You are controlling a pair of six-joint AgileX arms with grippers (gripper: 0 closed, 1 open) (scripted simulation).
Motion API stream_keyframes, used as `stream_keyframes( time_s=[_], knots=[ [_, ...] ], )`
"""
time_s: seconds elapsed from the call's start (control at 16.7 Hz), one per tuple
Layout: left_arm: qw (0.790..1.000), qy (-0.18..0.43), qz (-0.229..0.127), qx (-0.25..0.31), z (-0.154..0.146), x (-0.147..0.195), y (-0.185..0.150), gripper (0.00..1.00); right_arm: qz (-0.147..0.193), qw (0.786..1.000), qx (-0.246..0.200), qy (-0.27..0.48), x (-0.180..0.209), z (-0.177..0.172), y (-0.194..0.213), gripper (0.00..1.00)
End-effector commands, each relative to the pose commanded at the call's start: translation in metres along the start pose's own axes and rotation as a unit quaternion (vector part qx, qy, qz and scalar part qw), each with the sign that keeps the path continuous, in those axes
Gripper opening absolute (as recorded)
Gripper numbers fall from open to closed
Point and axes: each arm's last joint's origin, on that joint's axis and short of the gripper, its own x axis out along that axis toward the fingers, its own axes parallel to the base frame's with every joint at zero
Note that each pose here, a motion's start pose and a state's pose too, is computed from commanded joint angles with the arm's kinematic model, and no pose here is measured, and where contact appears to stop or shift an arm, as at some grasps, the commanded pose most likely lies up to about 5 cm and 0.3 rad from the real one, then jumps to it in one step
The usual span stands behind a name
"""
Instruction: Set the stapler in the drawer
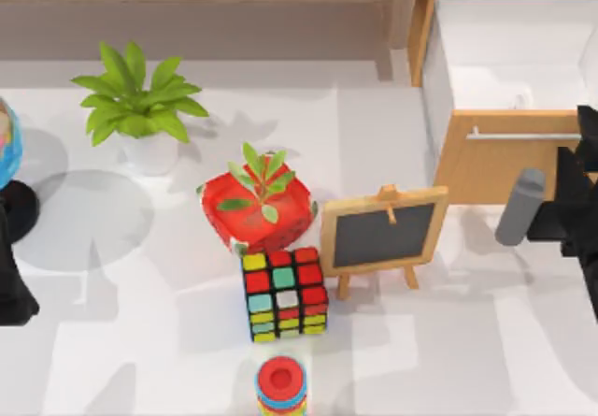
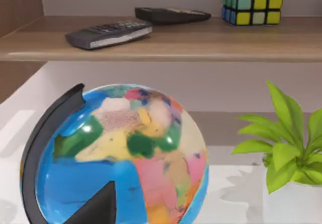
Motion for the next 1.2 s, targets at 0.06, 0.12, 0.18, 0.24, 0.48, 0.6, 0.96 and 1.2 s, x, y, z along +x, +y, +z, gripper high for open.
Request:
stream_keyframes(
  time_s=[0.06, 0.12, 0.18, 0.24, 0.48, 0.6, 0.96, 1.2],
  knots=[
    [1.0, 0.0, 0.0, 0.0, 0.0, 0.0, 0.0, 1.0, 0.0, 1.0, 0.0, 0.0, 0.0, 0.0, 0.0, 0.4],
    [1.0, 0.0, 0.0, 0.0, 0.0, 0.0, 0.0, 1.0, 0.0, 1.0, 0.0, 0.0, 0.0, 0.0, 0.0, 0.32],
    [1.0, 0.0, 0.0, 0.0, 0.0, 0.0, 0.0, 1.0, 0.0, 1.0, 0.0, 0.0, 0.0, 0.0, 0.0, 0.25],
    [1.0, 0.0, 0.0, 0.0, 0.0, 0.0, 0.0, 1.0, 0.0, 1.0, 0.0, 0.0, 0.0, 0.0, 0.0, 0.17],
    [1.0, 0.0, 0.0, 0.0, 0.0, 0.0, 0.0, 1.0, 0.0, 1.0, 0.0, 0.0, 0.0, 0.0, 0.0, 0.0],
    [1.0, 0.0, 0.0, 0.0, 0.0, 0.0, 0.0, 1.0, 0.0, 1.0, 0.0, 0.0, 0.0, 0.0, 0.0, 0.0],
    [1.0, 0.0, 0.0, 0.0, 0.0, 0.0, 0.0, 1.0, 0.003, 1.0, 0.001, 0.0, 0.0, 0.0, 0.001, 0.0],
    [1.0, 0.0, 0.0, 0.0, 0.0, 0.0, 0.0, 1.0, 0.002, 1.0, 0.003, 0.007, 0.018, -0.001, 0.001, 0.0]
  ],
)
